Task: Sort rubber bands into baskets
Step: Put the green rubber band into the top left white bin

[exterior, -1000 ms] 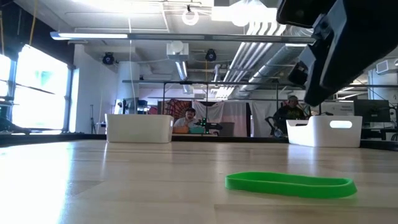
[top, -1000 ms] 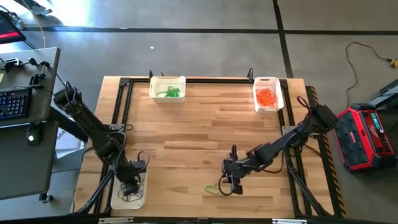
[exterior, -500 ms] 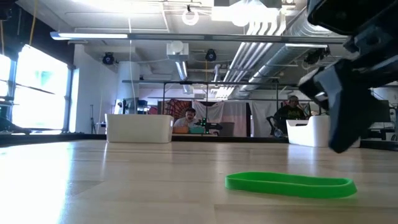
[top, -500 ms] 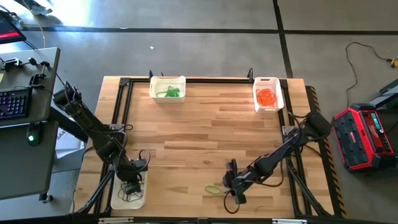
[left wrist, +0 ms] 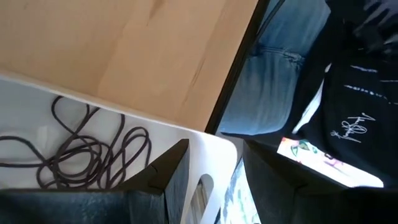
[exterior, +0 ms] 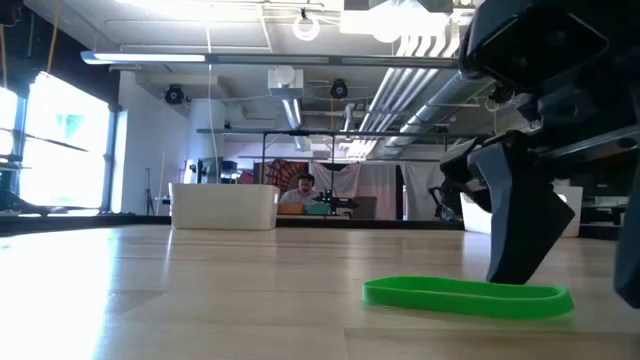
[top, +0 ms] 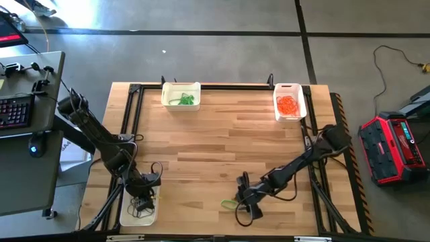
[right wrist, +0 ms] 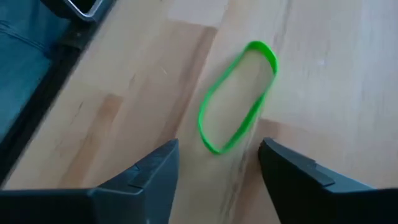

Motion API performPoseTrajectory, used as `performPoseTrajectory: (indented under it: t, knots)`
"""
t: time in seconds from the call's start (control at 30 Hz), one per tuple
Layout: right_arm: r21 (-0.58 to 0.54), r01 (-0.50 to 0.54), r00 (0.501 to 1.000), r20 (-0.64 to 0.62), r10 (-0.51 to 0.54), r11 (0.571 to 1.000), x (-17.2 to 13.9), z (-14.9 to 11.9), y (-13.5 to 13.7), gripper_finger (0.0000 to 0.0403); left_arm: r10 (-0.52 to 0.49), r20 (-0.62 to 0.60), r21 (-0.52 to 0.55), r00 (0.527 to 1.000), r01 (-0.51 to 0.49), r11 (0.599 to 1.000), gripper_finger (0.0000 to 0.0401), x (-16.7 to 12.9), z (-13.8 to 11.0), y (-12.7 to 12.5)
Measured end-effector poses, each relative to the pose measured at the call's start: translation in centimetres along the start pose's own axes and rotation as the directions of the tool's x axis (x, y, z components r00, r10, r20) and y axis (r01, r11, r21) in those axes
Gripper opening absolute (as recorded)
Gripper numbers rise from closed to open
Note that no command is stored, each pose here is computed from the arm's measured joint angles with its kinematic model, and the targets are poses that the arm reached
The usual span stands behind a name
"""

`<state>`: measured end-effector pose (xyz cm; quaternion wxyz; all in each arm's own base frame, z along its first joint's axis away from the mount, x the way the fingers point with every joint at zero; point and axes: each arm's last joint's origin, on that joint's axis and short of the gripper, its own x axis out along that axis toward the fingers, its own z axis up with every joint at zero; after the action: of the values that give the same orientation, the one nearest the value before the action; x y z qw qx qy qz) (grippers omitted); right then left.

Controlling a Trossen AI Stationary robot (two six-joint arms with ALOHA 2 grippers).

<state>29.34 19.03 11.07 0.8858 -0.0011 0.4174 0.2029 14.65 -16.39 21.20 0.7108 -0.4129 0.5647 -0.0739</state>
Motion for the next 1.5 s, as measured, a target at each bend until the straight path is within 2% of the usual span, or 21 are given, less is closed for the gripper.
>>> performPoseTrajectory:
  t: [0.2, 0.43, 0.5, 0.63, 0.8, 0.87, 1.0, 1.23, 1.37, 1.5]
  knots:
    - [-0.004, -0.013, 1.0, 0.004, 0.014, 1.0, 0.3, 0.0, -0.2, 0.0165, 0.02, 0.0, 0.024, 1.0, -0.02, 1.0, 0.0143, 0.6, 0.1, 0.1]
    - [-0.033, -0.014, 1.0, -0.002, 0.014, 0.999, 0.4, 0.0, -0.5, 0.0032, 0.052, -0.006, 0.02, 0.999, -0.052, 0.998, 0.0142, 1.4, 0.1, 0.3]
    - [-0.046, -0.018, 1.0, -0.004, 0.018, 0.999, 0.4, 0.0, -0.4, 0.0009, 0.039, -0.01, 0.039, 0.999, -0.038, 0.999, 0.0142, 1.6, 0.2, 0.2]
    - [-0.025, 0.003, 1.0, -0.02, -0.003, 1.0, -0.3, 0.1, -0.6, 0.0012, 0.019, -0.021, 0.067, 1.0, -0.017, 0.998, 0.0142, 1.5, 0.2, 0.0]
    - [-0.045, 0.117, 0.992, -0.035, -0.118, 0.992, -2.4, 0.7, -0.9, 0.0004, -0.066, 0.013, 0.133, 0.998, 0.063, 0.989, 0.0142, 1.4, 1.0, -0.7]
    - [-0.051, 0.158, 0.987, -0.023, -0.16, 0.986, -3.6, 1.1, -1.1, 0.0002, -0.097, 0.05, 0.165, 0.994, 0.087, 0.982, 0.0142, 1.2, 1.6, -0.9]
    - [-0.077, 0.235, 0.972, 0.022, -0.234, 0.969, -5.5, 2.1, -1.8, 0.0001, -0.098, 0.144, 0.199, 0.985, 0.069, 0.978, 0.0142, 1.0, 3.1, -0.8]
    - [-0.09, 0.38, 0.922, 0.115, -0.37, 0.92, -7.7, 3.6, -3.5, 0.0001, -0.053, 0.332, 0.301, 0.942, -0.053, 0.952, 0.0142, 0.3, 5.6, -0.1]
    - [-0.056, 0.487, 0.865, 0.169, -0.473, 0.872, -8.3, 4.3, -4.5, 0.0001, -0.016, 0.449, 0.356, 0.893, -0.162, 0.92, 0.0148, -0.1, 6.8, 0.2]
    - [-0.039, 0.529, 0.838, 0.183, -0.514, 0.848, -8.4, 4.5, -5.0, 0.0, 0.003, 0.547, 0.386, 0.837, -0.255, 0.887, 0.0156, -0.5, 7.9, 0.4]
